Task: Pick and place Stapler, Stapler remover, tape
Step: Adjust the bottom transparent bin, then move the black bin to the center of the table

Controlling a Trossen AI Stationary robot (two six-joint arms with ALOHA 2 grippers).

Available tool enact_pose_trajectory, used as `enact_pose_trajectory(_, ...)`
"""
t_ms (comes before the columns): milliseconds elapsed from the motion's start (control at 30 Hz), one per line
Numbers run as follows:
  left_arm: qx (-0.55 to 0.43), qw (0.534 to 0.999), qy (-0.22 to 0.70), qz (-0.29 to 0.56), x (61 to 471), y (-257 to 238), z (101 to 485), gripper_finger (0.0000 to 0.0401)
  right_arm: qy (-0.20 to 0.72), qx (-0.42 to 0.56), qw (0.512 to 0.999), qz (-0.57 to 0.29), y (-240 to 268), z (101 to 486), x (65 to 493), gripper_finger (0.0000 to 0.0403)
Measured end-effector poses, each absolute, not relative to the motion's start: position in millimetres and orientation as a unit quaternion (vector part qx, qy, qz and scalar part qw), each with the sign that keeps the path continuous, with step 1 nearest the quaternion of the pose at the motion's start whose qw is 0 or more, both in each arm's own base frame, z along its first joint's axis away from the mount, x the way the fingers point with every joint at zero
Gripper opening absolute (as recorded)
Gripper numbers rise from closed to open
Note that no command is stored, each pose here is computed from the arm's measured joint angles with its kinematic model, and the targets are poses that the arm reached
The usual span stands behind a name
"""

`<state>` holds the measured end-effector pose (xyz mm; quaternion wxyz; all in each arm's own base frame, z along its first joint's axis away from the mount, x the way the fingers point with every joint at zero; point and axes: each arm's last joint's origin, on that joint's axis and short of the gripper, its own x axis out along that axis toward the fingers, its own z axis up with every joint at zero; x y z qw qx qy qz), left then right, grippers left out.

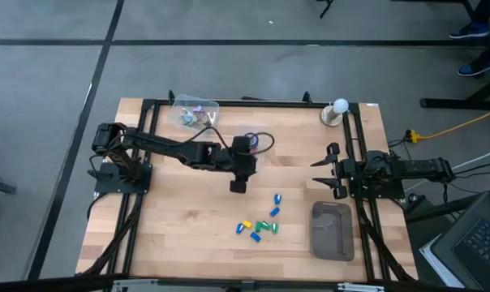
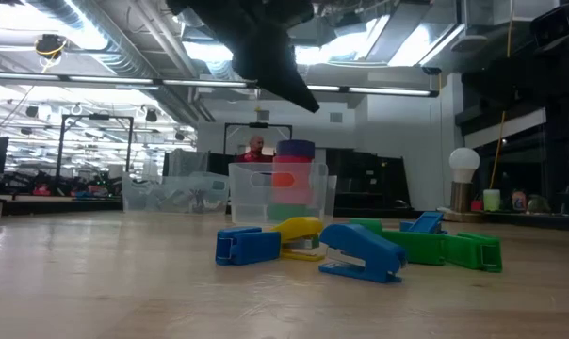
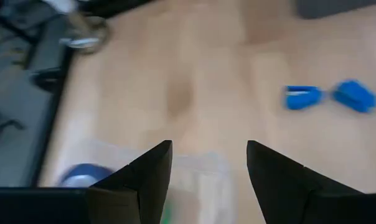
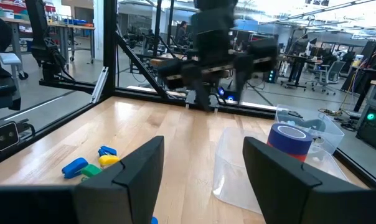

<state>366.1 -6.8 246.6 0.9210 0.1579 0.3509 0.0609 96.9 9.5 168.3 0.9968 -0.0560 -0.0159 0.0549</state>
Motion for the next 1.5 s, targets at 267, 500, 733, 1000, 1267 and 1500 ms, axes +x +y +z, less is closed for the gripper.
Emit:
enact_pose_trajectory(267,0.127,0.907,0.402,0.004,364,-27,227,0.0149,-0.016,-0.056,0.997,0.055,9,168,97,0.0225)
enact_pose_trajectory(500,0.108,0.89,0.441,-0.033,364,-30,211,0.0049,-0.016,-0.056,0.997,0.055,10,168,97,0.0225)
enact_pose_trajectory(733,0.115,0.866,0.486,-0.011,368,-21,187,0.0005,-0.016,-0.056,0.997,0.055,9,168,97,0.0225)
enact_pose_trajectory(1000,0.138,0.85,0.503,0.072,370,7,179,0.0003,-0.016,-0.056,0.997,0.055,10,168,97,0.0225)
enact_pose_trajectory(1267,0.131,0.858,0.471,0.158,374,49,184,0.0002,-0.016,-0.056,0.997,0.055,10,168,97,0.0225)
enact_pose_trajectory(1500,0.105,0.872,0.434,0.199,375,69,204,0.0003,-0.016,-0.056,0.997,0.055,9,168,97,0.0225)
